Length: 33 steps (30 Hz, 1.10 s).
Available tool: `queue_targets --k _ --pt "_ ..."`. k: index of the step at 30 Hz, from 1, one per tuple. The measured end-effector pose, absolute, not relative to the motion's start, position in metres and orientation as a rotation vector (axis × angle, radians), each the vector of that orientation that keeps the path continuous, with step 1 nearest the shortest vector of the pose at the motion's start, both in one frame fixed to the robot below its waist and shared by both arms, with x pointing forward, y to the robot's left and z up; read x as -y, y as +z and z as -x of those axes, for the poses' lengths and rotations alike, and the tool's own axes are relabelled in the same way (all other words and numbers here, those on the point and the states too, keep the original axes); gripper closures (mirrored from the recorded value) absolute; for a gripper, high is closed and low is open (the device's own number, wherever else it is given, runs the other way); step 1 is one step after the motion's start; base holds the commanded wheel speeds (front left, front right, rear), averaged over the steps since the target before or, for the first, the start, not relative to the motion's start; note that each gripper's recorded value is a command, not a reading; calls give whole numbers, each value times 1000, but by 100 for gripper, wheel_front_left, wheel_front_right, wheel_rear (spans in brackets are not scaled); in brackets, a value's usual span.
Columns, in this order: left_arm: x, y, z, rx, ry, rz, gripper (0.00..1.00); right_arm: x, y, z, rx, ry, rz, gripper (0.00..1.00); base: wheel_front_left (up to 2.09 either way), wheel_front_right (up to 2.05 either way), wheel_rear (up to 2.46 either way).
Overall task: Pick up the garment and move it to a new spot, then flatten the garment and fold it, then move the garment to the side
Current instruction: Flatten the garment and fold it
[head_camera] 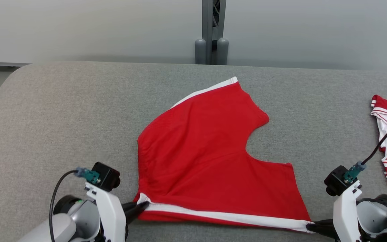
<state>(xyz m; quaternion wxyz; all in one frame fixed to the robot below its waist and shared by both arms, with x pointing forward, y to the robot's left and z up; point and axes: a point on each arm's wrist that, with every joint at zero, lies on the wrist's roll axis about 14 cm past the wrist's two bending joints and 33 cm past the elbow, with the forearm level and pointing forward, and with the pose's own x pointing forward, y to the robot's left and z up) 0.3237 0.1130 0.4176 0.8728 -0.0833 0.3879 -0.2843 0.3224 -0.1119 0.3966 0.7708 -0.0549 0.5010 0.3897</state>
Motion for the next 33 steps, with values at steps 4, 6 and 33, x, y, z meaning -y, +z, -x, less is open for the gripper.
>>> queue_targets --k 4,6,33 --pt "-112 421 -314 -825 -586 228 100 116 398 -316 -1097 837 99 100 0 0 0" --pt "-113 422 -309 -829 -584 236 100 118 397 -313 -1112 834 88 100 0 0 0" --pt "-119 456 -325 -652 -449 468 100 90 455 -381 -865 861 -12 100 0 0 0"
